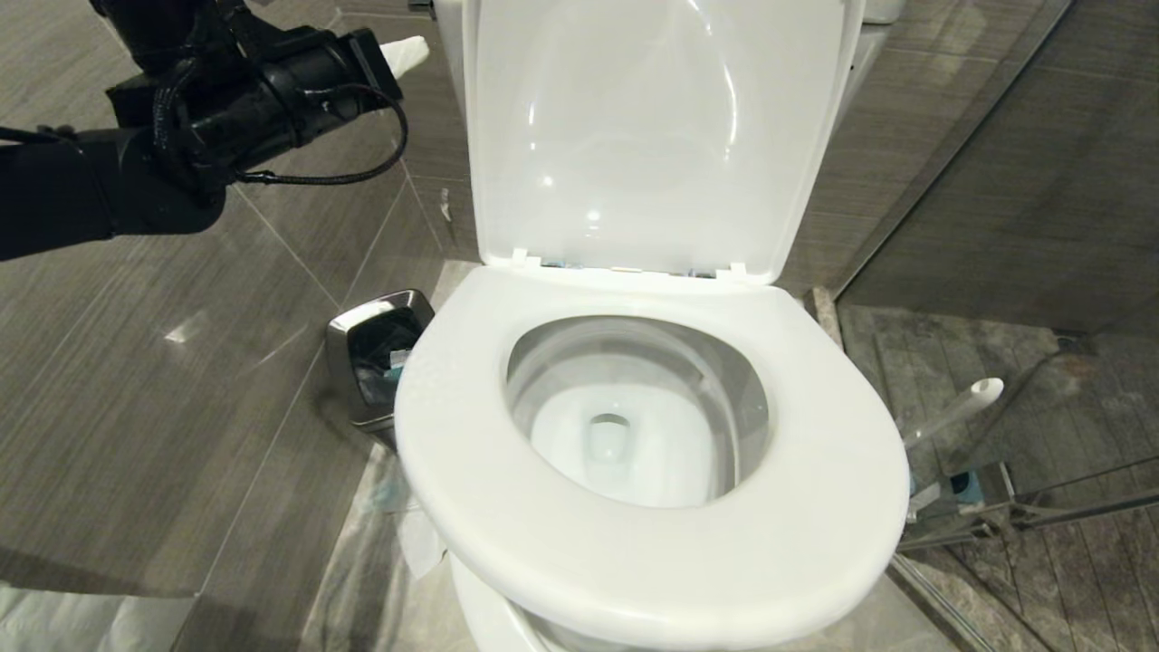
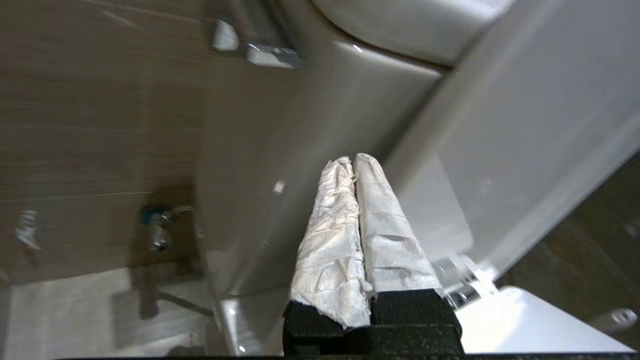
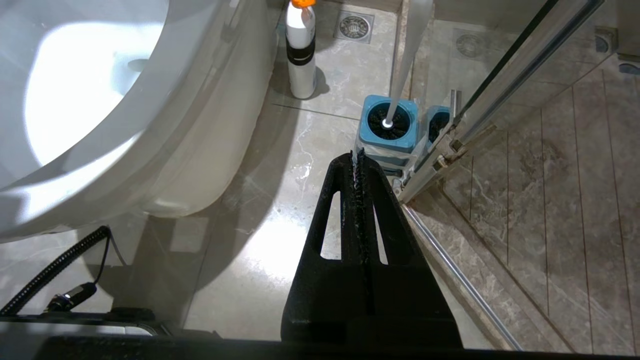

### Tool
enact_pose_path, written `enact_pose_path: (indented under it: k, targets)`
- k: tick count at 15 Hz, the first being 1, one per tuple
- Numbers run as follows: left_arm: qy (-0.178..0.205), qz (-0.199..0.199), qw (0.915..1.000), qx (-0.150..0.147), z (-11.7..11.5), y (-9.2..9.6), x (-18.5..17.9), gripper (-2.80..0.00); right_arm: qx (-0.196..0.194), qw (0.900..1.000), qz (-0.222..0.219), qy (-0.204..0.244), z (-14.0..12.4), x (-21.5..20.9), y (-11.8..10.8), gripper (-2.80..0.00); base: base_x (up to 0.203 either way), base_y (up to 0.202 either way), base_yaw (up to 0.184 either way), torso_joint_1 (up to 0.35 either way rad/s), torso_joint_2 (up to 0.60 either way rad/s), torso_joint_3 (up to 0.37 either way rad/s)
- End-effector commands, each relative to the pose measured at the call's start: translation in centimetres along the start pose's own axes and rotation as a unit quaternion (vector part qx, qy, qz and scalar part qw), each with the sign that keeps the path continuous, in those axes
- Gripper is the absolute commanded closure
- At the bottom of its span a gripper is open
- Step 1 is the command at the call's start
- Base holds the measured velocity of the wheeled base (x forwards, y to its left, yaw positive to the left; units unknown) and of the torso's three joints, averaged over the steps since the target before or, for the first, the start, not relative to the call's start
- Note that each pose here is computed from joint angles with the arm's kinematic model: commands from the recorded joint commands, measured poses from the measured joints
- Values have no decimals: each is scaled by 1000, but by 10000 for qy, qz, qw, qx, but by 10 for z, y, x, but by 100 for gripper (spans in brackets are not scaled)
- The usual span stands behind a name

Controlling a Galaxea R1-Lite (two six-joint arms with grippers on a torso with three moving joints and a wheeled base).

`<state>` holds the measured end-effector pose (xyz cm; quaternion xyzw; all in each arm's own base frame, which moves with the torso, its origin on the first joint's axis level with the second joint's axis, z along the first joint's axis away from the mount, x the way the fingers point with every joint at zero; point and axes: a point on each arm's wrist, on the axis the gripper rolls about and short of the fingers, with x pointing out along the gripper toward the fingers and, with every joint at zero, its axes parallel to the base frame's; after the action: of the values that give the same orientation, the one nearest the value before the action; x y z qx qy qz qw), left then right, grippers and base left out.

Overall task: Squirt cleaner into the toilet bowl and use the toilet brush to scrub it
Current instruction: Close the toilet lid

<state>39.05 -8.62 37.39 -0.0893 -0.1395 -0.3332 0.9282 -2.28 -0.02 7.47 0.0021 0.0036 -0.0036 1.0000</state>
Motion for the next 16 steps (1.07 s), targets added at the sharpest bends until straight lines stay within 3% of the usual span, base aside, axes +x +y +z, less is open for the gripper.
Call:
enact_pose_path:
  k: [1,16]
  targets:
    - [-5,25,10000,-22,-4,-2,3,0,2,10000,5,2,0,0,0,0,0,0,0,0,0,0]
    - [148,131,9997,-137,-27,-5,17,0,2,10000,5,9,0,0,0,0,0,0,0,0,0,0]
